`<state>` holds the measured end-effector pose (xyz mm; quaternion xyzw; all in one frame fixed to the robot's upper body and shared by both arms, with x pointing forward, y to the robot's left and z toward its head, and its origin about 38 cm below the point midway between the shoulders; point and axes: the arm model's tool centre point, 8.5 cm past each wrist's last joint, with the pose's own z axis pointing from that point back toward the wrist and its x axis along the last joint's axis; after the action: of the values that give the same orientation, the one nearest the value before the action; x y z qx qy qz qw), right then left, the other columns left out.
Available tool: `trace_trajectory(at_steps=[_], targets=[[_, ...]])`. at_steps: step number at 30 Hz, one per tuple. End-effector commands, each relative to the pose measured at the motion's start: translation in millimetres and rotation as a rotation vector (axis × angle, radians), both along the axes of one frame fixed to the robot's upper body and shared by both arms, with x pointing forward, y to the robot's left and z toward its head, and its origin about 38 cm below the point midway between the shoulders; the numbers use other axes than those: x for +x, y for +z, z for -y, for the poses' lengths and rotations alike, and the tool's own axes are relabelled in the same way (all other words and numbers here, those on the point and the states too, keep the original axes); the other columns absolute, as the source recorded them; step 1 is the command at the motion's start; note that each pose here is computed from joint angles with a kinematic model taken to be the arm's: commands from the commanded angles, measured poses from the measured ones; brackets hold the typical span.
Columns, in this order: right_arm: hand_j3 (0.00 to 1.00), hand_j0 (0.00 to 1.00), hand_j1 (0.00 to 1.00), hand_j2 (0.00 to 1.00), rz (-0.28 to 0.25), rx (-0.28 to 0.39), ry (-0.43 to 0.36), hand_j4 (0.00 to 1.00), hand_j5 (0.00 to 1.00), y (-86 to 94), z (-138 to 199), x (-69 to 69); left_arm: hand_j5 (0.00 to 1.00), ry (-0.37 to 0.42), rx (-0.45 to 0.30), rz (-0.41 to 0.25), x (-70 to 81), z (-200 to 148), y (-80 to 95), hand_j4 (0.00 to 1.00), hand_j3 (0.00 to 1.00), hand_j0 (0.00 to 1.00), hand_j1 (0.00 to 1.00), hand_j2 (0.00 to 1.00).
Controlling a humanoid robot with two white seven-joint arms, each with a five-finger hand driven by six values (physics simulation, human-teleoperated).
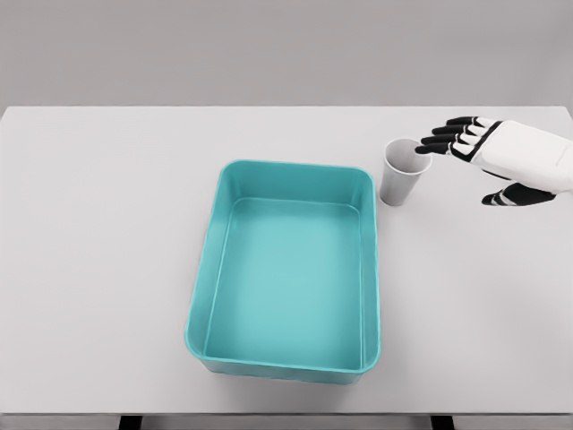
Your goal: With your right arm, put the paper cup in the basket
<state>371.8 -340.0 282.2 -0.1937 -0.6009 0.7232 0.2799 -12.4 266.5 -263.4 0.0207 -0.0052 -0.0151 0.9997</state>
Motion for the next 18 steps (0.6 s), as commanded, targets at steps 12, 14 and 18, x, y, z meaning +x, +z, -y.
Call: trace_trajectory(at_steps=[12, 14, 18], targets=[[1.00, 1.00, 1.00, 1.00, -0.060, 0.388, -0.361, 1.00, 1.00, 5.4, -19, 57.4, 1.00, -0.001, 0.000, 0.000, 0.0, 0, 0.0, 1.00, 1.00, 1.00, 1.00, 1.00], [1.00, 1.00, 1.00, 1.00, -0.039, 0.343, -0.404, 1.00, 1.00, 23.6, -5, 60.3, 1.00, -0.001, 0.000, 0.000, 0.0, 0, 0.0, 1.00, 1.00, 1.00, 1.00, 1.00], [1.00, 1.00, 1.00, 1.00, -0.123, 0.259, -0.388, 1.00, 1.00, 22.9, -16, 76.3, 1.00, 0.000, 0.000, 0.000, 0.0, 0, 0.0, 1.00, 1.00, 1.00, 1.00, 1.00]])
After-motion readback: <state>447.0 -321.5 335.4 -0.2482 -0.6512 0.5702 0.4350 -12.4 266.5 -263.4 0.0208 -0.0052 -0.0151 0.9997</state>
